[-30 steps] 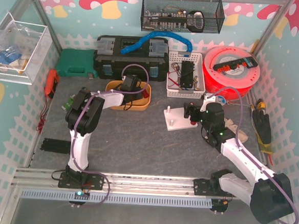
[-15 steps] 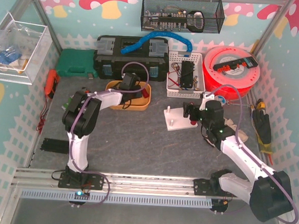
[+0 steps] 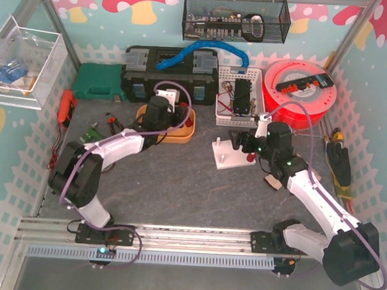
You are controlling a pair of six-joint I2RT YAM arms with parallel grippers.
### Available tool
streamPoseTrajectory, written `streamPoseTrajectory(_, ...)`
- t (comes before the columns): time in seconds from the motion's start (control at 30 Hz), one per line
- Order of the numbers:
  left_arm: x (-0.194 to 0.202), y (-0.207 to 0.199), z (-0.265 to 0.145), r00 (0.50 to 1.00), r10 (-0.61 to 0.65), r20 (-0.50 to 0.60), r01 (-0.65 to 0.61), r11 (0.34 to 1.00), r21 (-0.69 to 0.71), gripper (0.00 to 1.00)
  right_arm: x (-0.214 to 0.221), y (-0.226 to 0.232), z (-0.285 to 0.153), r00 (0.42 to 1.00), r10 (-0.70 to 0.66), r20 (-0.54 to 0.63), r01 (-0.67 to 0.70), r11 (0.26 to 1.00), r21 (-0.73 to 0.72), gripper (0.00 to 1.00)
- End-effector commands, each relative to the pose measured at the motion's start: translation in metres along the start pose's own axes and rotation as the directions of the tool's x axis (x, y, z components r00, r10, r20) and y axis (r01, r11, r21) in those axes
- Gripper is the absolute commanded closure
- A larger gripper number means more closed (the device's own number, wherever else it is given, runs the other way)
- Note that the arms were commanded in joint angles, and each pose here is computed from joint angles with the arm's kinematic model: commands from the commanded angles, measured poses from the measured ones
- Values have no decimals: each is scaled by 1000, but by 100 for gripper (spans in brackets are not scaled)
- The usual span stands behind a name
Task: Install the large spring
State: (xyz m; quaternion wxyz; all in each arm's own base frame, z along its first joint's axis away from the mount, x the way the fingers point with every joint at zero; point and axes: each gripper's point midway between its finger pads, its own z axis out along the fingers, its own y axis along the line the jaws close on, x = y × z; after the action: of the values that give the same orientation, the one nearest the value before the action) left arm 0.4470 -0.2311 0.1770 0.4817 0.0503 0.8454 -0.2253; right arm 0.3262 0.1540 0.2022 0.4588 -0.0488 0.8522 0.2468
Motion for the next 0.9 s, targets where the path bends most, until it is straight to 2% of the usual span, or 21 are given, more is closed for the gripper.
streamPoseTrajectory(0.0,-10,-49,-32,980,147,130,-168,972,162,91,-2,24,-2,999,-1,-54,-5,994,-107,5)
streamPoseTrajectory(0.13,3,-83,-63,947,220,235,-278,926,255,93,-1,40,-3,996,4,-88,-20,981,-191,6)
streamPoseTrajectory(0.2,11,-100,-79,915,266,303,-354,889,289,94,1,48,-2,994,10,-113,-36,971,-234,9)
streamPoseTrajectory(0.4,35,-135,-111,819,386,424,-534,782,321,96,5,79,-6,987,2,-158,-63,921,-386,23)
streamPoseTrajectory(0.5,39,-142,-115,804,405,435,-559,764,322,98,4,98,-11,988,-10,-157,-64,887,-458,31)
streamPoseTrajectory(0.6,45,-150,-119,792,418,446,-582,737,344,98,6,113,-12,985,-12,-172,-79,856,-510,31)
streamPoseTrajectory(0.87,51,-162,-128,763,428,484,-621,693,366,99,11,122,-5,979,14,-204,-125,831,-542,36)
